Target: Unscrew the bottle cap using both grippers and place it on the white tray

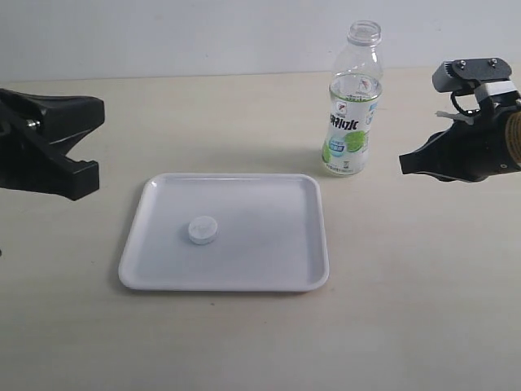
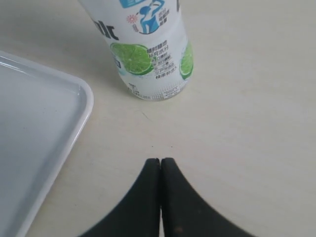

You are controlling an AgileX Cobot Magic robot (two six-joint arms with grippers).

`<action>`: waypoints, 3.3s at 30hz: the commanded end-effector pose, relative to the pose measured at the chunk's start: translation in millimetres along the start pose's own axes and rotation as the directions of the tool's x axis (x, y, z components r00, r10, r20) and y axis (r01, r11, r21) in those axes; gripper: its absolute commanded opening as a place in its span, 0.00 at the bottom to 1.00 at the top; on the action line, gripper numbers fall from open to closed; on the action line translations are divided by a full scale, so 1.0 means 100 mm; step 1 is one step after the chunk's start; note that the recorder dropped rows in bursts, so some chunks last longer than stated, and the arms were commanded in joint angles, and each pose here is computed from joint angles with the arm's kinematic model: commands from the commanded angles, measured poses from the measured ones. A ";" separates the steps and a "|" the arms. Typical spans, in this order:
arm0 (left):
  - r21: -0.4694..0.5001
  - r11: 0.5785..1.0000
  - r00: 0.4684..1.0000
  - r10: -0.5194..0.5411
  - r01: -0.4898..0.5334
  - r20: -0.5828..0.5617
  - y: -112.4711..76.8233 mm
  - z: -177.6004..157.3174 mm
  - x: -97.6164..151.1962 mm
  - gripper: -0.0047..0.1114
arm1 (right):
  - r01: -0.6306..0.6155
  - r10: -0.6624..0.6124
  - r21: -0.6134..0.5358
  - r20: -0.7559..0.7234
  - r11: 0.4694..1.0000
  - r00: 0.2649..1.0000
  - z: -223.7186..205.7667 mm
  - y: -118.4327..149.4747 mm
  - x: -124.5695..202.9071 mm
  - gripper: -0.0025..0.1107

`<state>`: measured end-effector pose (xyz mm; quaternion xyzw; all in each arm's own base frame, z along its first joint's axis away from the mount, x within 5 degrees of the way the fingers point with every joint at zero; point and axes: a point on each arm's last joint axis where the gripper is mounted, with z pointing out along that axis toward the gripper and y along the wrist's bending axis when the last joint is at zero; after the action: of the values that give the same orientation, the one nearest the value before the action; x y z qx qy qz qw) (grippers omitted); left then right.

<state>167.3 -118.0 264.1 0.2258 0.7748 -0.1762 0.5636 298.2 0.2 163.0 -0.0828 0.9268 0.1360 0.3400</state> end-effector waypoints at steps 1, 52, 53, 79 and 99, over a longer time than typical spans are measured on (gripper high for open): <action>-0.018 1.000 1.000 -0.018 0.018 0.015 0.07 -0.21 -0.06 0.04 | 0.000 0.000 0.000 0.002 1.000 1.000 -0.02 0.00 0.01 0.02; -0.079 0.994 0.883 -0.033 0.080 0.468 0.10 -1.62 0.39 0.04 | 0.000 0.000 0.000 0.002 1.000 1.000 -0.02 0.00 0.01 0.02; -0.080 0.992 0.886 -0.048 0.095 0.461 0.11 -1.60 0.41 0.04 | 0.000 0.000 0.000 0.002 1.000 1.000 -0.02 0.00 0.01 0.02; -0.340 0.928 0.988 -0.136 0.153 0.074 0.28 -1.23 1.26 0.04 | 0.000 0.000 0.000 0.002 1.000 1.000 -0.02 0.00 0.01 0.02; -0.343 0.928 0.989 -0.128 0.146 0.074 0.29 -1.23 1.26 0.04 | 0.023 -0.023 0.039 0.000 0.999 1.000 -0.01 -0.03 0.01 0.02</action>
<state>52.3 -10.1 180.2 0.0687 0.7963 -0.0771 0.5960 298.3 -0.2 162.9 -0.0834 0.9270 0.1336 0.3405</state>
